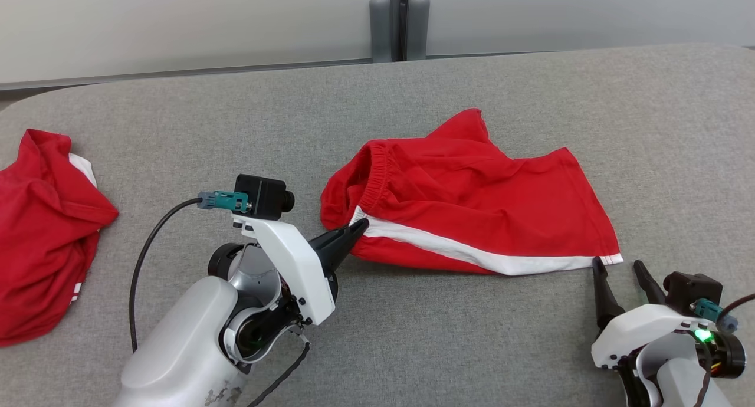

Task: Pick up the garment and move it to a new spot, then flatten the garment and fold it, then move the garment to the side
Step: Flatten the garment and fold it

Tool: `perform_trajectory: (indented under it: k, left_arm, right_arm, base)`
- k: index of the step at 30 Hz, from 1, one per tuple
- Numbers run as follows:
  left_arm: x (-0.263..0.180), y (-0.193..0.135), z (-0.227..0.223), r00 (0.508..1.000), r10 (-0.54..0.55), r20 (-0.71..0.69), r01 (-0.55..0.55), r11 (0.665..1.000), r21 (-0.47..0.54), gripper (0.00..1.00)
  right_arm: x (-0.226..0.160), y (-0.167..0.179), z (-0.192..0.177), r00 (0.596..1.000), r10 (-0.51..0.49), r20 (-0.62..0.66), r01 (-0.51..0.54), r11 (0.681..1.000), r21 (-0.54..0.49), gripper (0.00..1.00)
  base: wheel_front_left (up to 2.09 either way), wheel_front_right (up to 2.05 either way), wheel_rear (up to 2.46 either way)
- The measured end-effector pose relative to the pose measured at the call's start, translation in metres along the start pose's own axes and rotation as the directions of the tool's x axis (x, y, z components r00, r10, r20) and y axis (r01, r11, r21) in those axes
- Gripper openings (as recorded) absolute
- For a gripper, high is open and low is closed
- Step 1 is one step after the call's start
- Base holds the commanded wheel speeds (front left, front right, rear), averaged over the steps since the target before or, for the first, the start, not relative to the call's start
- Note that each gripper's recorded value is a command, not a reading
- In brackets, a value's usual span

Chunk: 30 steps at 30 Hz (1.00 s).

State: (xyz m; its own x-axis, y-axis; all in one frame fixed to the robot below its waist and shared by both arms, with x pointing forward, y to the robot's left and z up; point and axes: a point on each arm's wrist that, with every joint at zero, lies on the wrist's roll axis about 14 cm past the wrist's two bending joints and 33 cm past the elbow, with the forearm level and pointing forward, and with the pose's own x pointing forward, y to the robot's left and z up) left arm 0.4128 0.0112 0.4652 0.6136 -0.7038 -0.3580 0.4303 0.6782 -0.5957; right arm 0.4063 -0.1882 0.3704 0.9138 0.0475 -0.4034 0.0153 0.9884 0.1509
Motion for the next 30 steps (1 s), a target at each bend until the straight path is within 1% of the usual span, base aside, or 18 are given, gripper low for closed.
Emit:
perform_trajectory:
  k: [6, 9, 10, 11, 17, 20, 23, 25, 28, 30]
  left_arm:
    - [0.001, 0.003, 0.000, 1.000, 0.005, -0.002, -0.005, 1.000, -0.004, 0.00]
    - [0.001, 0.004, 0.002, 1.000, 0.007, 0.000, -0.007, 1.000, -0.002, 0.00]
    - [0.002, 0.004, 0.003, 1.000, 0.007, 0.001, -0.007, 1.000, 0.000, 0.00]
    - [0.001, 0.004, 0.003, 1.000, 0.007, 0.003, -0.007, 1.000, 0.000, 0.00]
    - [-0.003, 0.003, 0.006, 1.000, 0.014, 0.023, -0.015, 1.000, 0.016, 0.00]
    - [-0.007, 0.001, 0.012, 0.999, 0.014, 0.048, -0.015, 1.000, 0.024, 0.00]
    - [-0.013, -0.002, 0.024, 0.996, 0.006, 0.094, -0.010, 0.999, 0.037, 0.00]
    - [-0.020, -0.005, 0.037, 0.991, 0.001, 0.136, -0.009, 0.998, 0.057, 0.00]
    - [-0.029, -0.017, 0.065, 0.974, -0.029, 0.225, 0.010, 0.996, 0.088, 0.00]
    - [-0.036, -0.030, 0.085, 0.957, -0.064, 0.282, 0.034, 0.993, 0.110, 0.00]
  right_arm:
    - [0.006, -0.005, -0.005, 0.999, -0.003, -0.039, 0.003, 1.000, -0.014, 1.00]
    - [0.008, -0.001, -0.007, 0.999, 0.003, -0.049, -0.003, 1.000, 0.004, 1.00]
    - [0.009, 0.000, -0.008, 0.998, 0.009, -0.057, -0.008, 1.000, 0.004, 0.48]
    - [0.009, 0.004, -0.009, 0.998, 0.018, -0.061, -0.018, 1.000, -0.002, 0.00]
    - [0.006, 0.025, -0.007, 0.995, 0.083, -0.052, -0.083, 0.997, 0.009, 0.00]
    - [0.004, 0.023, 0.010, 0.996, 0.092, 0.011, -0.092, 0.996, 0.005, 0.00]
    - [0.004, 0.031, 0.043, 0.986, 0.122, 0.112, -0.125, 0.992, 0.015, 0.00]
    - [0.003, 0.045, 0.069, 0.968, 0.169, 0.184, -0.171, 0.985, -0.003, 0.00]
    - [-0.002, 0.060, 0.125, 0.920, 0.228, 0.318, -0.234, 0.972, -0.020, 0.00]
    - [-0.009, 0.071, 0.163, 0.877, 0.278, 0.391, -0.267, 0.960, -0.084, 0.00]
  base:
    - [0.00, 0.00, 0.00]
    - [0.00, 0.00, 0.00]
    - [0.00, 0.00, 0.00]
    - [0.00, 0.00, 0.00]
    - [0.00, 0.00, 0.00]
    - [0.00, 0.00, 0.00]
    - [0.00, 0.00, 0.00]
    - [0.00, 0.00, 0.00]
    - [0.00, 0.00, 0.00]
    - [0.00, 0.00, 0.00]
